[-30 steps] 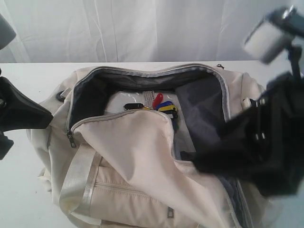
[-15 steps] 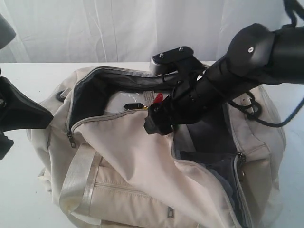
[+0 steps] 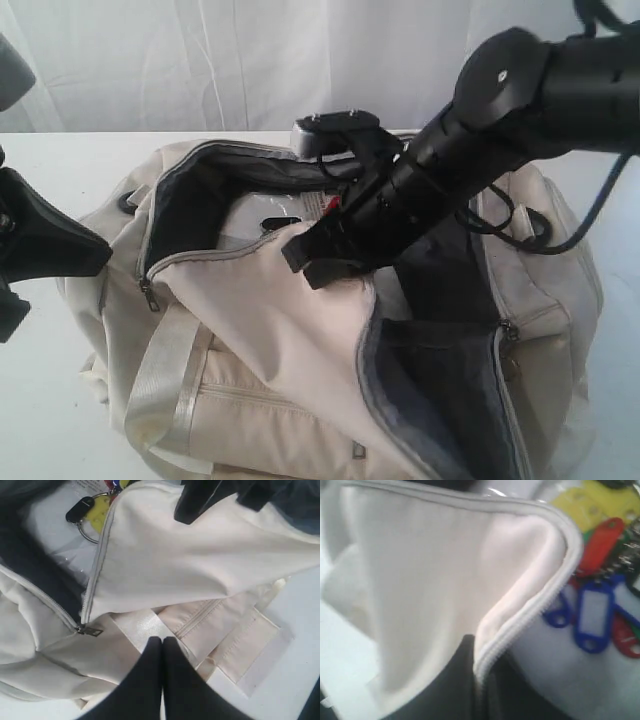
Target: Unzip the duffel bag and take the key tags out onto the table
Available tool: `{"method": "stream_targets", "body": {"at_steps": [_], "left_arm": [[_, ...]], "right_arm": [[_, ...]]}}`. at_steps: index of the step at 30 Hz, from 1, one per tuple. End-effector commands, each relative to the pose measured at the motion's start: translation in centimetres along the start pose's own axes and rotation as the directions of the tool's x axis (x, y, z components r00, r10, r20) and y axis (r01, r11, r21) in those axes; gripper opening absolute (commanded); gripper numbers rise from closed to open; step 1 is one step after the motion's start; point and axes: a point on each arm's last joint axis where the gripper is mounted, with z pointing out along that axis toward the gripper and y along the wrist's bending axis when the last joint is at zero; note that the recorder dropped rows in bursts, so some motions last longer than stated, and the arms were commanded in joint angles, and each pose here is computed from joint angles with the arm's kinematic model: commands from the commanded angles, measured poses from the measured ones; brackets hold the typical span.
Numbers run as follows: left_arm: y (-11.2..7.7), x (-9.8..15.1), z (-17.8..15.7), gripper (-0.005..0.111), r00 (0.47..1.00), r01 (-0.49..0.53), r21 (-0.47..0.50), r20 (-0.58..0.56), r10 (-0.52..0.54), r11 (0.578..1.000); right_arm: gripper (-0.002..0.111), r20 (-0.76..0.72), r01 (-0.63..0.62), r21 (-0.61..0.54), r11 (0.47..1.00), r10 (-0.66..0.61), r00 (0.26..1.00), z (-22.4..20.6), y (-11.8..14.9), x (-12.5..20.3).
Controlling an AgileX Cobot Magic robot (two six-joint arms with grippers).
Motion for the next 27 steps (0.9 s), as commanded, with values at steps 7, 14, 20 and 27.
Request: {"method": "stream_targets", "body": {"at_steps": [7, 14, 20, 27], "left_arm": [[-0.2, 0.2, 0.0, 0.000, 1.000, 0.013, 0.010, 0.002, -0.013, 1.000], [-0.1, 0.2, 0.0, 0.000, 1.000, 0.008, 0.004, 0.000, -0.008, 1.000], [-0.1, 0.2, 0.0, 0.000, 1.000, 0.008, 0.004, 0.000, -0.008, 1.000], [-0.1, 0.2, 0.0, 0.000, 1.000, 0.010, 0.004, 0.000, -0.010, 1.000]], "right_arm": [[0.001, -0.056, 0.195, -0.433, 0.880, -0.242, 0.969, -2.8, 8.1, 3.0], [0.003, -0.178, 0.194, -0.472, 0.860, -0.308, 0.935, 2.1, 9.1, 6.0], [0.034, -0.263, 0.162, -0.501, 0.850, -0.328, 0.908, 5.0, 9.3, 7.3], [0.073, -0.270, 0.174, -0.514, 0.840, -0.351, 0.897, 4.8, 9.2, 6.8]]}}
